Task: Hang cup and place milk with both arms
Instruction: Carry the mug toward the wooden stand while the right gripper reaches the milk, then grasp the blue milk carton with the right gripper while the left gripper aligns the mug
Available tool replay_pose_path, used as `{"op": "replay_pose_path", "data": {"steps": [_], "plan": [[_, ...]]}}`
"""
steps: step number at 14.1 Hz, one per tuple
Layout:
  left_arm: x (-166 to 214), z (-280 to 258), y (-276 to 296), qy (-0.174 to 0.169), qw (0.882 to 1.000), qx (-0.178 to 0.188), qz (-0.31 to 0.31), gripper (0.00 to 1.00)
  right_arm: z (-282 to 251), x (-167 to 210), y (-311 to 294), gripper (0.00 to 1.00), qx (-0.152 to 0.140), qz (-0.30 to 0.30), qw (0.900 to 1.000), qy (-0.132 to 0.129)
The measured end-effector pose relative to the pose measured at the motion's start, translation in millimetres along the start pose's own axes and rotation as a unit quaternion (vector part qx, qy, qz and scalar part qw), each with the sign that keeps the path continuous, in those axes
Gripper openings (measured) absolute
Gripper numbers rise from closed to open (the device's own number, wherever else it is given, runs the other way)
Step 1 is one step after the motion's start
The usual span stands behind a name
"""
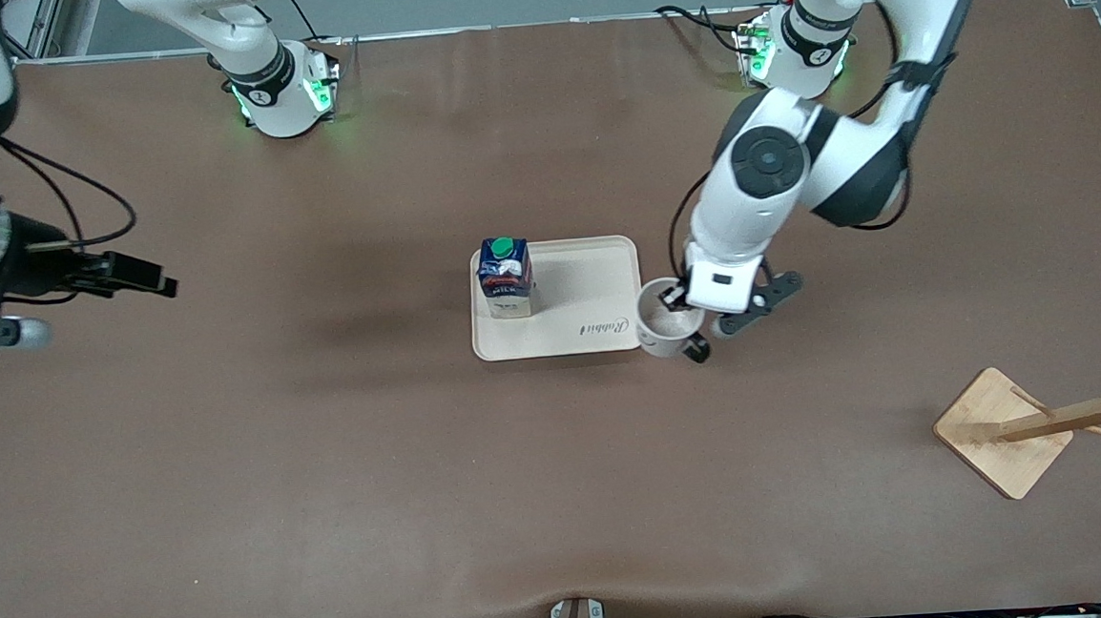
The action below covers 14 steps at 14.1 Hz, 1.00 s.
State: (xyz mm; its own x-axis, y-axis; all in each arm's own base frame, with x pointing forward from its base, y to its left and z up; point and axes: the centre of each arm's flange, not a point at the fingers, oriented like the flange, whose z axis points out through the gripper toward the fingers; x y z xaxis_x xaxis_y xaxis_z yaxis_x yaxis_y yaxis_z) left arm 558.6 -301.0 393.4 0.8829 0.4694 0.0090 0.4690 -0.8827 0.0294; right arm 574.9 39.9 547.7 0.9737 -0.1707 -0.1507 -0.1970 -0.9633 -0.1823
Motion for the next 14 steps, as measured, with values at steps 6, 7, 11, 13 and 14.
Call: {"op": "replay_pose_path", "data": {"steps": [6,7,11,13,14], "plan": [[84.9,-66.2,-105.5,0.002,0.993,0.043,0.114,0.05,37.0,-51.6,-135.1,1.00,-0.012,-0.005,1.000,-0.001],[97.6,-72.5,-121.6,0.004,0.991,0.043,0.124,0.05,46.9,-58.8,-150.2,1.00,-0.016,-0.006,1.000,-0.005],[143.5,-89.6,-178.5,0.013,0.985,0.041,0.165,0.05,104.1,-81.2,-223.4,1.00,-0.021,0.030,0.999,0.005],[170.2,-103.6,-211.7,0.022,0.981,0.038,0.191,0.05,140.1,-94.6,-259.6,1.00,-0.026,0.051,0.998,0.009],[181.9,-108.8,-228.7,0.026,0.978,0.038,0.205,0.05,155.8,-100.3,-272.7,1.00,-0.030,0.057,0.998,0.011]]}}
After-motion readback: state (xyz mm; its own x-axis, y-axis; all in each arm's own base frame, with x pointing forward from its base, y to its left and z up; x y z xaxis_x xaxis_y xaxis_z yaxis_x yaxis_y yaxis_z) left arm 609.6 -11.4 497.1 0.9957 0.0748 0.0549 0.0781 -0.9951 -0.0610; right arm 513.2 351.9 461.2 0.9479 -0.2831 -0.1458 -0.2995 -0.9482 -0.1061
